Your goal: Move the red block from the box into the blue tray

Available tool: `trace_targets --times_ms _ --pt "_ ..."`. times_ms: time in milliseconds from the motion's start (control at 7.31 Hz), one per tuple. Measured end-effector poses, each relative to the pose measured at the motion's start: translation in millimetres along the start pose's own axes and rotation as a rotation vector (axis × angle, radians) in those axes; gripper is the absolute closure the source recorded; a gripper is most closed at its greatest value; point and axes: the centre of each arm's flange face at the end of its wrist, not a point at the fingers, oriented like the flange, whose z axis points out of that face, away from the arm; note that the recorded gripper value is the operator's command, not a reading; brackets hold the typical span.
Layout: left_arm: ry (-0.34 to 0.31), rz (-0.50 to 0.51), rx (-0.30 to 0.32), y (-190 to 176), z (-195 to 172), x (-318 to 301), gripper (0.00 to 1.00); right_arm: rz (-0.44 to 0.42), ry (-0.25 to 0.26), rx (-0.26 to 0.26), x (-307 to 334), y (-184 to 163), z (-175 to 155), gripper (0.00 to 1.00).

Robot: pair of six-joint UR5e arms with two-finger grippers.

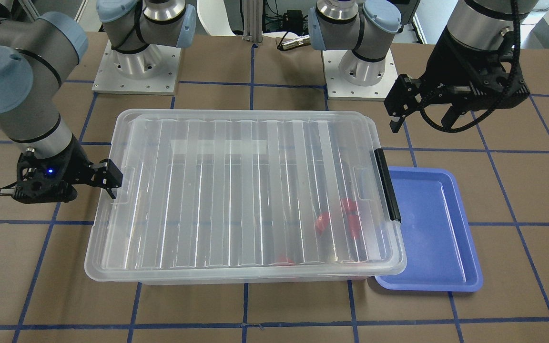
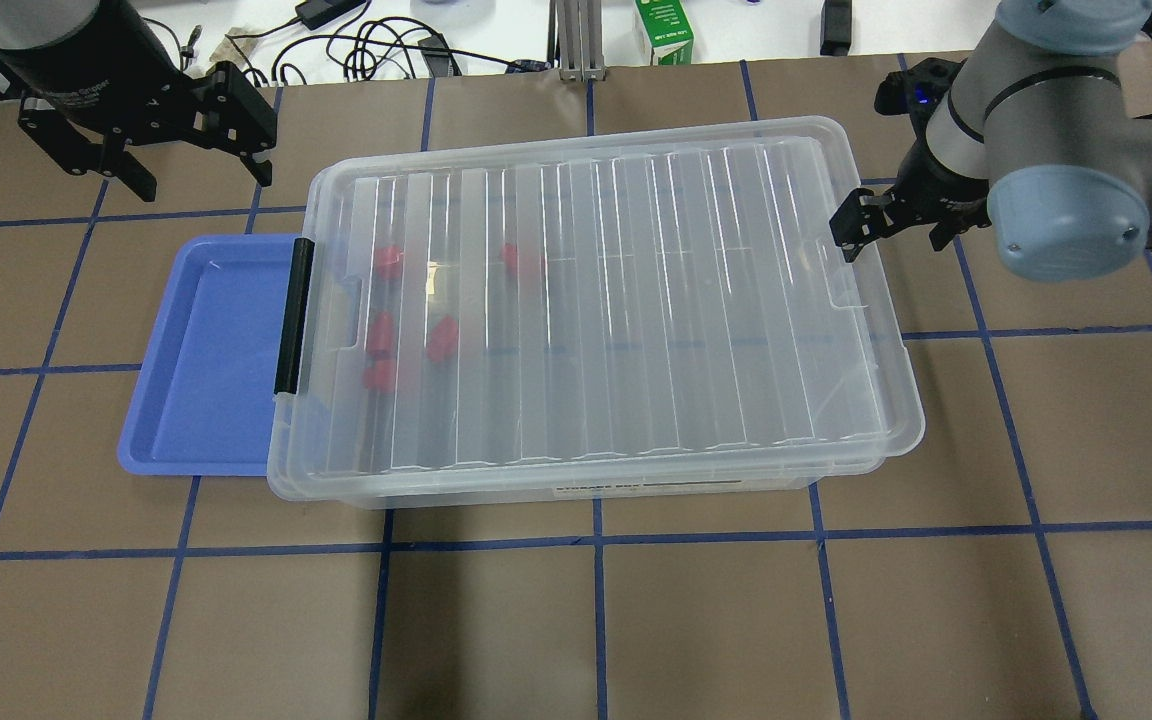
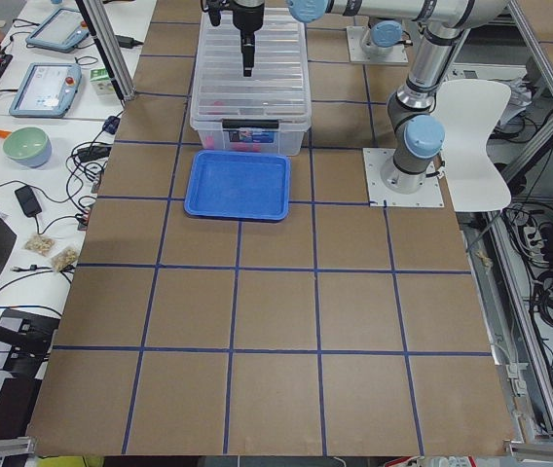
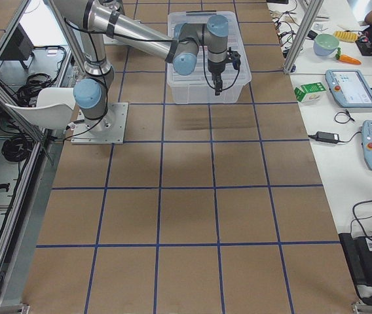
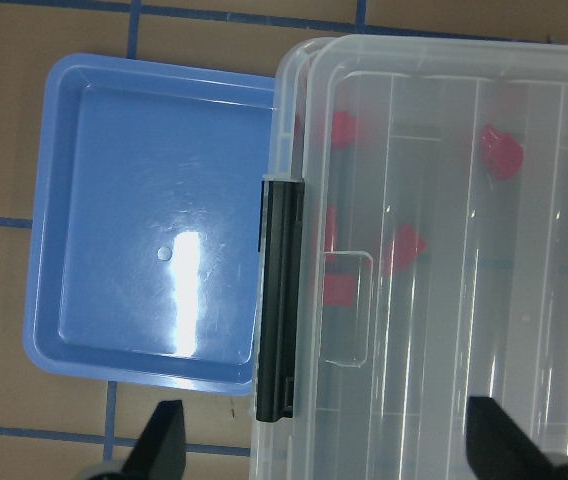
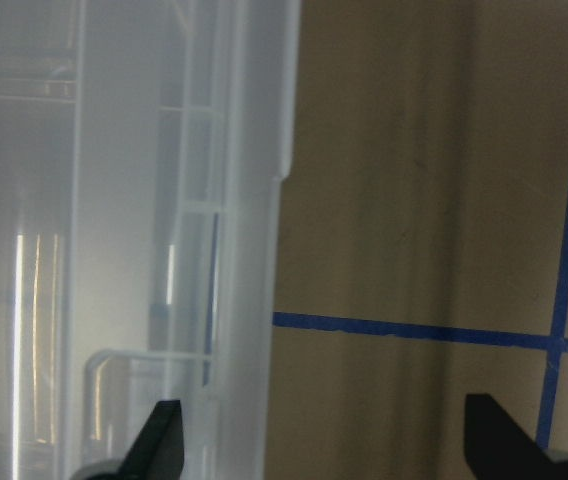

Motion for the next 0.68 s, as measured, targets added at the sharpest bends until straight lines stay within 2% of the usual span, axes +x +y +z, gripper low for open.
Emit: trace_targets --times_ms 410,684 --pt "0.006 -0.002 0.000 0.8 -0.5 0.6 0.00 -0.029 0.015 -0.001 32.2 -4.0 0.5 0.00" --pt "0.007 -0.002 -0.002 0.4 0.6 0.7 0.00 -0.038 0.029 -0.009 78.2 0.7 -0.3 0.00"
